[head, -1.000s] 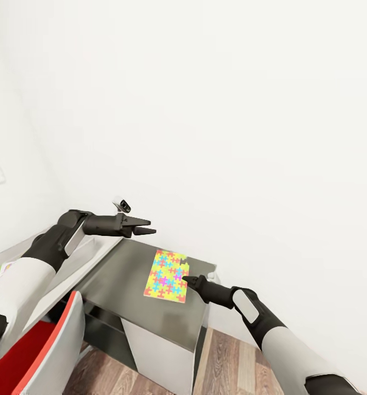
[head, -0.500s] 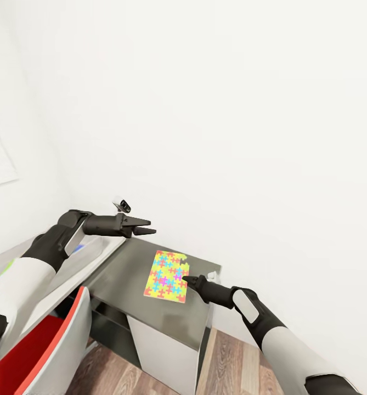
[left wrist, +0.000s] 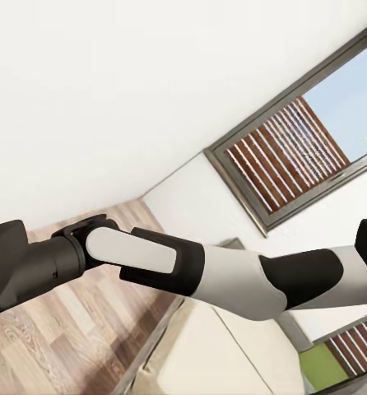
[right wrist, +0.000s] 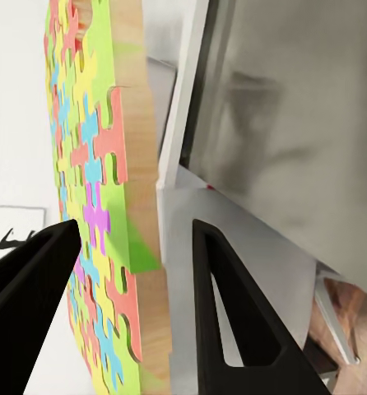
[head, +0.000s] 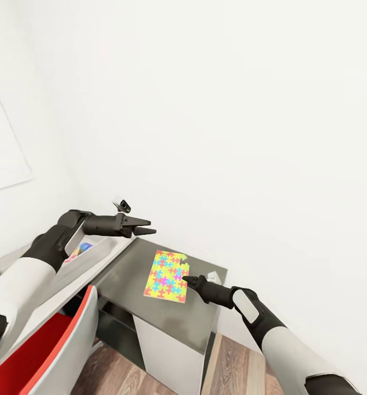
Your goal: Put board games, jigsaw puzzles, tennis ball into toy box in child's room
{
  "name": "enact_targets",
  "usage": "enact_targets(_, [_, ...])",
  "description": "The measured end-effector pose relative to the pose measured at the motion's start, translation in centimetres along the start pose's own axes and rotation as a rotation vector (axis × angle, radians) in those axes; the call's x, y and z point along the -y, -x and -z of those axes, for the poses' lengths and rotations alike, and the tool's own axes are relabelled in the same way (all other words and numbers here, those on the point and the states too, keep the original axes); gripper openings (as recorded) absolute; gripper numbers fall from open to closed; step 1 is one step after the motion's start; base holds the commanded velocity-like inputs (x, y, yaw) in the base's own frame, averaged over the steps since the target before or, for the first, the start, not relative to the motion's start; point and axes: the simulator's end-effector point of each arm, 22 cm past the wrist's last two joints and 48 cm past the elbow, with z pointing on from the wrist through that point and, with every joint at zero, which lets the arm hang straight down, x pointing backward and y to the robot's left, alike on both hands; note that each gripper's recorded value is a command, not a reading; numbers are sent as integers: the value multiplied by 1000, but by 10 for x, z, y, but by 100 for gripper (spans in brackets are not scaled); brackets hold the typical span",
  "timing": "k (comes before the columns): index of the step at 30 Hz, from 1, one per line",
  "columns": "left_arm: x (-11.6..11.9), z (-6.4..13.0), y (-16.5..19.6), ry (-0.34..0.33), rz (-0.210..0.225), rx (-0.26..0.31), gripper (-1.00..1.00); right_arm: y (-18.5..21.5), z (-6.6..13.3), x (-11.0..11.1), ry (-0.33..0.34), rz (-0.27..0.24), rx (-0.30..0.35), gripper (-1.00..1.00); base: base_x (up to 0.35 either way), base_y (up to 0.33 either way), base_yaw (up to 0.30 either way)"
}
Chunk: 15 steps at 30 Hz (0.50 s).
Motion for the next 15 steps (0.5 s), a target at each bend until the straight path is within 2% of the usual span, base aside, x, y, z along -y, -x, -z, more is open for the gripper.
enact_targets(15, [14, 0, 3, 0, -24, 0, 100, 4, 4, -12, 11, 19, 9, -100, 0, 0, 73])
